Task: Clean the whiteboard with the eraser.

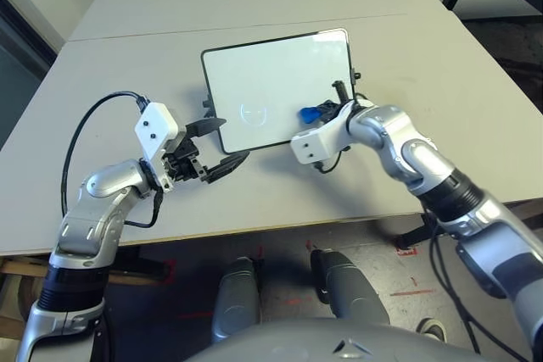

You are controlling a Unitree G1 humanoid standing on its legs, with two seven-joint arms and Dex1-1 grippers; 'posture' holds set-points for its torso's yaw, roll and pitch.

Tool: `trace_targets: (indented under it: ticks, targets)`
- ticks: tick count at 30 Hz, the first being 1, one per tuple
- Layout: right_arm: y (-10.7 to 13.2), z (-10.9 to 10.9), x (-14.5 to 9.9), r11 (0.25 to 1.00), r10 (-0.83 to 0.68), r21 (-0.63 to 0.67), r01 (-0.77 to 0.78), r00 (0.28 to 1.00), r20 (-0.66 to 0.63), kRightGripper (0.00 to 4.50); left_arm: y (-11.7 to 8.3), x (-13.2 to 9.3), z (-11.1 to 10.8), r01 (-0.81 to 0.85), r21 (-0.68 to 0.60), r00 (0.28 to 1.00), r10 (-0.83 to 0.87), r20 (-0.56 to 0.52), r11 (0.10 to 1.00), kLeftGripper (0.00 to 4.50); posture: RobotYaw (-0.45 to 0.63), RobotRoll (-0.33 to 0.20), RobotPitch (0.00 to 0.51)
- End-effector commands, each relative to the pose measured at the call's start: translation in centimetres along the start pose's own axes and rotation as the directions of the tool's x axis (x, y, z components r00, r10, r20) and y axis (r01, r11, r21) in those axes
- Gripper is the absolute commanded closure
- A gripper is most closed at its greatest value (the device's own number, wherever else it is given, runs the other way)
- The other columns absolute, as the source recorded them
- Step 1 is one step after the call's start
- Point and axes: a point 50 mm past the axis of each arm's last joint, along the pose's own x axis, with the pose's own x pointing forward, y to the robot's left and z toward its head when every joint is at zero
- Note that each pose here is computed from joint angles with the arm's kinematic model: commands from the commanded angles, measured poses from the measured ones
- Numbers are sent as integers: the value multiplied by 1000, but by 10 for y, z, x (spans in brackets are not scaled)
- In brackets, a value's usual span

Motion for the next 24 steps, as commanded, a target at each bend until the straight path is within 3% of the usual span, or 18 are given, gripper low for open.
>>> trace_targets:
  ticks: [1, 7, 19, 24]
  targets:
    - [32, -19, 9, 987, 158, 35, -156, 984, -82, 4372, -1, 2, -2, 8, -13, 1000, -8, -11, 1000, 0, -82, 0, 157]
    - [29, -21, 10, 988, 149, 42, -146, 985, -91, 4374, -1, 3, -2, 11, -14, 1000, -11, -9, 1000, 0, -83, 0, 157]
    - [4, 37, 18, 997, 73, 30, -75, 995, 69, 4375, -3, 3, -2, 5, -17, 1000, -5, -9, 1000, 0, -67, 0, 159]
    - [3, 45, 17, 997, 70, 25, -72, 993, 91, 4376, -5, 3, -4, 1, -21, 1000, -1, -8, 1000, 0, -62, 0, 159]
